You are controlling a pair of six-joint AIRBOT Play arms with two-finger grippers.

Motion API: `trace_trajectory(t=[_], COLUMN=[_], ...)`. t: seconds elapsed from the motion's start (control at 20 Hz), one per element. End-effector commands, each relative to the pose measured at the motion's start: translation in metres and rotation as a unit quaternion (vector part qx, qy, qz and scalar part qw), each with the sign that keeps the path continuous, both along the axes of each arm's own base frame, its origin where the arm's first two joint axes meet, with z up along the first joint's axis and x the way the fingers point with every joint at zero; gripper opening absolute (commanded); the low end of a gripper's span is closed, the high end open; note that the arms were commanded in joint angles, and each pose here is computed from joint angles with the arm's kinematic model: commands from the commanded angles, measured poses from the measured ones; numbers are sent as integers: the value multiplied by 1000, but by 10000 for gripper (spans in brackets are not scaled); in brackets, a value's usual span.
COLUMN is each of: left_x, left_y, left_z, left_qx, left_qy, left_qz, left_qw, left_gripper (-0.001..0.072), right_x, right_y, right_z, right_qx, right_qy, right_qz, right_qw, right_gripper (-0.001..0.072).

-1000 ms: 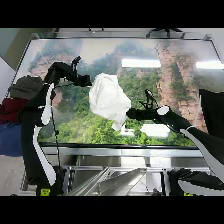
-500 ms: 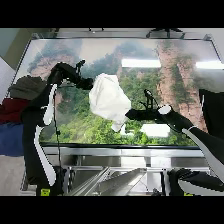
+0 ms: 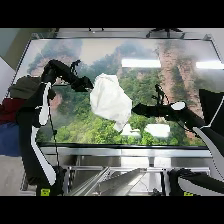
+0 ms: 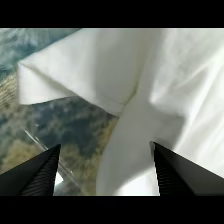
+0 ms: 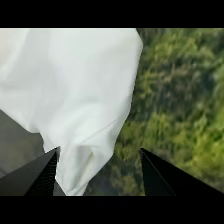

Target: Fold the shirts.

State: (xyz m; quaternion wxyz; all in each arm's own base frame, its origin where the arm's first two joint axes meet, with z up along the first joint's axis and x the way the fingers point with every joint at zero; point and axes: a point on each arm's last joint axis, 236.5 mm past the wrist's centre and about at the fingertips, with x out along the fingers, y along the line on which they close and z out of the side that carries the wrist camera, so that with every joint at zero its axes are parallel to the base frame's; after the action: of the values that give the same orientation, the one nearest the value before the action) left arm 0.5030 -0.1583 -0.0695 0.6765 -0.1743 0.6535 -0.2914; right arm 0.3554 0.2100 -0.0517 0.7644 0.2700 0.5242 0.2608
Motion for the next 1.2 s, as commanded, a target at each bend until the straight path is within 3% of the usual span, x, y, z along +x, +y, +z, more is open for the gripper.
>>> trace_trajectory(t=[0.0,0.15,0.2,0.25,0.3,0.35,0.4,0.55,0.85,1.0,1.15], left_x=[-16,-24,-27,-31,-34,-36,-35,-33,-37,-75,-136], left_y=[-27,-58,-63,-67,-69,-71,-72,-73,-103,-115,-104], left_z=[8,-3,-11,-16,-20,-22,-21,-5,144,271,384], left_qx=[-25,-17,-10,-11,-11,-11,-12,-20,-118,-175,-175], left_qy=[21,15,19,27,33,35,31,14,-117,-224,-353], left_qz=[-26,-54,-61,-67,-71,-74,-76,-81,-104,-123,-131], left_qw=[999,998,998,997,997,997,997,996,981,951,910], left_gripper=[626,626,625,559,383,147,16,14,12,12,12], right_x=[-5,-7,-8,-12,-15,-17,-18,-12,-6,-26,-65], right_y=[17,45,52,56,60,63,67,74,75,66,46], right_z=[-12,-22,-27,-32,-34,-30,-25,9,153,260,377], right_qx=[21,59,65,67,69,73,79,98,116,112,80], right_qy=[12,15,22,29,29,22,14,-20,-188,-307,-445], right_qz=[16,28,30,39,52,68,82,102,143,156,153], right_qw=[1000,998,997,997,996,995,993,990,965,932,879], right_gripper=[572,568,524,367,262,112,19,20,20,20,20])
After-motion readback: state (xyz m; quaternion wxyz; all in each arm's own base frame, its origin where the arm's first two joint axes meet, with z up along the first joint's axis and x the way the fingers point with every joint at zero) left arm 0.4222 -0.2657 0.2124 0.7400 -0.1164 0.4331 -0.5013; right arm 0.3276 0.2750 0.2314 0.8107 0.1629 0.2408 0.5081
